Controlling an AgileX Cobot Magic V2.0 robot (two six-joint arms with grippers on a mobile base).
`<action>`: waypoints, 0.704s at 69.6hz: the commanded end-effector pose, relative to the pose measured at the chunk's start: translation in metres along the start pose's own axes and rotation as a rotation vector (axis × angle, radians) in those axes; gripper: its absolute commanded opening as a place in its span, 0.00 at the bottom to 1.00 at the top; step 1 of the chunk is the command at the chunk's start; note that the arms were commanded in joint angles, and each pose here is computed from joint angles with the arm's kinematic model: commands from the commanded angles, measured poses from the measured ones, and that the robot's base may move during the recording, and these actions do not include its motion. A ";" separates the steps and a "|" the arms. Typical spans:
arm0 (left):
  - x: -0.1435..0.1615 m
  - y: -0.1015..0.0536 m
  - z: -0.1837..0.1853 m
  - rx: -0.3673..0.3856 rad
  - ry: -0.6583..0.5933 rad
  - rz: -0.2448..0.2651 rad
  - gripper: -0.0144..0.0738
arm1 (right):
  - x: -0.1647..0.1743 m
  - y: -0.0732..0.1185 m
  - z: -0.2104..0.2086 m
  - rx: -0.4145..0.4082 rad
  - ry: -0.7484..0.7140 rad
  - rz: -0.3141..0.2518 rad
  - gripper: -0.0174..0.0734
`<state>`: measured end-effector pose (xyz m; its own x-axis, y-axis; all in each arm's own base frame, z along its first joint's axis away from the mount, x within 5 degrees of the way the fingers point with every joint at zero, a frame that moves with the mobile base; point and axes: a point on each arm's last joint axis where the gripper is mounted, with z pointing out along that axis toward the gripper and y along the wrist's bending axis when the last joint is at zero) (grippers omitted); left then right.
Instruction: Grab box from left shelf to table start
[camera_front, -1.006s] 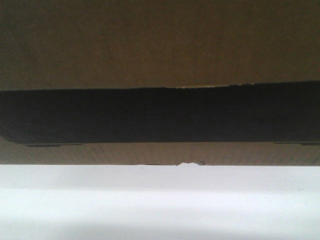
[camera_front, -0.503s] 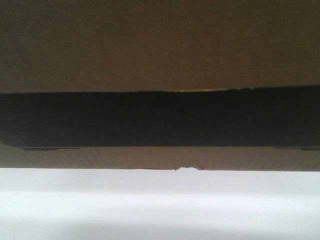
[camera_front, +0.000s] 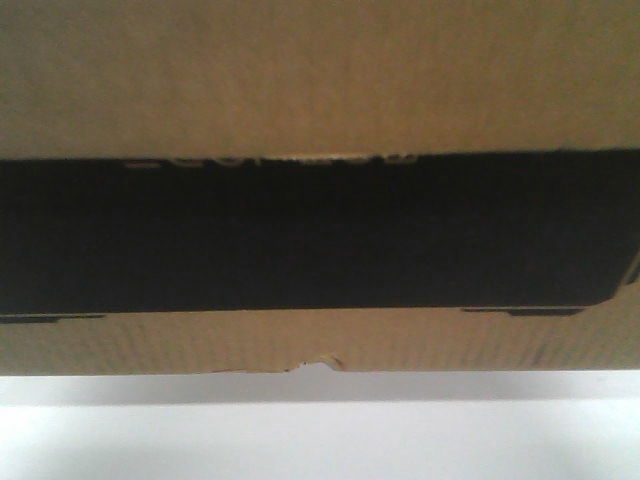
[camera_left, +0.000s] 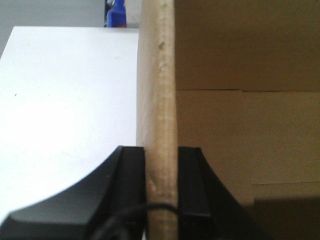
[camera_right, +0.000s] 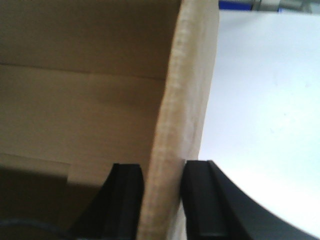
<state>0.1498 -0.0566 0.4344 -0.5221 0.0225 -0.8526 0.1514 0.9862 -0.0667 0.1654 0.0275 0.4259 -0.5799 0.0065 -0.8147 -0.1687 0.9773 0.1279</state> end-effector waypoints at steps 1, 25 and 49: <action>-0.025 -0.013 0.009 0.099 -0.133 -0.054 0.05 | -0.024 0.004 0.007 -0.051 -0.125 0.060 0.25; -0.028 0.006 0.100 0.014 0.019 -0.183 0.05 | -0.037 -0.007 0.073 -0.022 -0.091 0.065 0.25; -0.017 0.004 0.152 -0.007 0.125 -0.181 0.05 | -0.031 -0.015 0.125 -0.005 0.010 0.061 0.25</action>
<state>0.2826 -0.0709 0.3462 -0.7345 -0.0639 -0.6755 0.0148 0.9938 -0.1101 0.2792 0.0337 0.3517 -0.7270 -0.0293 -0.6860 -0.1391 0.9847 0.1053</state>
